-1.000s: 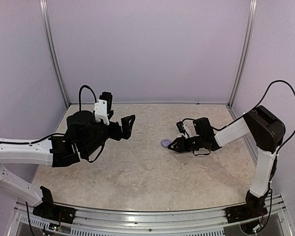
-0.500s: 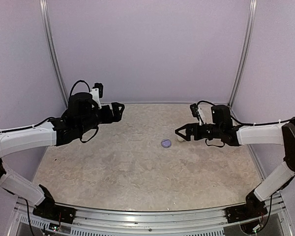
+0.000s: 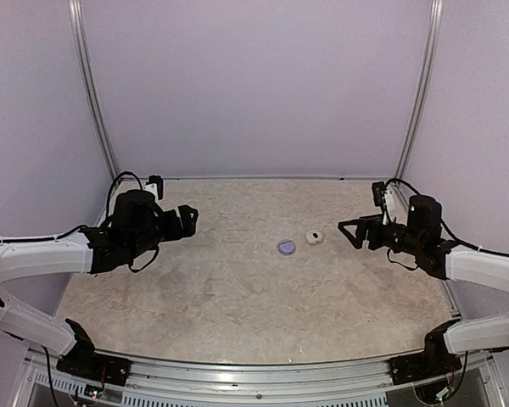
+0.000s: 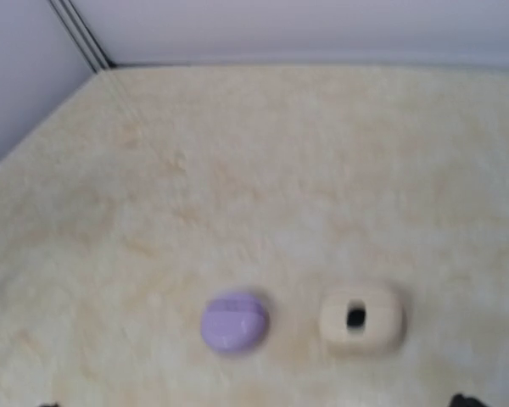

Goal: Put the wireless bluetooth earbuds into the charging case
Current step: Reset both arms

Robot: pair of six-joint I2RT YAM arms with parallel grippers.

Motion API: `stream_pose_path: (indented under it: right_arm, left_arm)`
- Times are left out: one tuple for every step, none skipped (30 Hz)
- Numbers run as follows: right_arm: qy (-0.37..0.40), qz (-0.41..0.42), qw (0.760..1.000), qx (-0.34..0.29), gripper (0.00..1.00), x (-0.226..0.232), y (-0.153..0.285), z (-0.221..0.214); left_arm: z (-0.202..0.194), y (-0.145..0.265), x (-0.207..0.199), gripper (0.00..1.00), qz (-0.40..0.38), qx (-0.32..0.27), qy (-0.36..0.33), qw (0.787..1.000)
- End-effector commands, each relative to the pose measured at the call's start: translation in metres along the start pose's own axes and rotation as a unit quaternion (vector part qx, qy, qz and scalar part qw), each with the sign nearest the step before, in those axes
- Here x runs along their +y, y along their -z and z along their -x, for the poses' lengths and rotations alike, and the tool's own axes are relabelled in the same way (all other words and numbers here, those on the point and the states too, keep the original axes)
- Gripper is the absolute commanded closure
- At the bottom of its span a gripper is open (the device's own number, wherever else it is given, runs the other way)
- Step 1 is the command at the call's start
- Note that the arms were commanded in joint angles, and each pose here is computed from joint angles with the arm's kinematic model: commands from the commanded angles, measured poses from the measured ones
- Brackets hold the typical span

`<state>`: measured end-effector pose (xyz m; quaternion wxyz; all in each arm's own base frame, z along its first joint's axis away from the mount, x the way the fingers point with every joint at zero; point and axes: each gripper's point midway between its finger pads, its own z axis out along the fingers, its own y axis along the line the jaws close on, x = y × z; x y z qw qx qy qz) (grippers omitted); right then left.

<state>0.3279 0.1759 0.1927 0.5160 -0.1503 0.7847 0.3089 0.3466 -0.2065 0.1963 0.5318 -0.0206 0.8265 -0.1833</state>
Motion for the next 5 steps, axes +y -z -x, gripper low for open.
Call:
stream_pose_path:
  right_arm:
    - [-0.005, -0.005, 1.000, -0.024, 0.00, -0.0039, 0.0098, -0.0085]
    - [-0.006, -0.003, 1.000, -0.026, 0.01, -0.0033, 0.0111, -0.0111]
    - [-0.006, -0.002, 1.000, -0.027, 0.01, -0.0030, 0.0121, -0.0124]
    - [-0.005, 0.000, 1.000, -0.028, 0.00, -0.0027, 0.0126, -0.0132]
    - [-0.004, 0.001, 1.000, -0.028, 0.01, -0.0021, 0.0126, -0.0137]
  left_arm:
    - [-0.0074, 0.0004, 0.0186, 0.01, 0.031, -0.010, 0.040, 0.999]
    - [-0.0114, -0.0011, 0.0192, 0.01, 0.032, -0.005, 0.041, 0.999]
    - [-0.0139, -0.0022, 0.0194, 0.01, 0.032, -0.002, 0.043, 0.999]
    - [-0.0157, -0.0036, 0.0186, 0.01, 0.031, 0.000, 0.043, 0.999]
    - [-0.0156, -0.0041, 0.0179, 0.01, 0.030, 0.000, 0.043, 0.999]
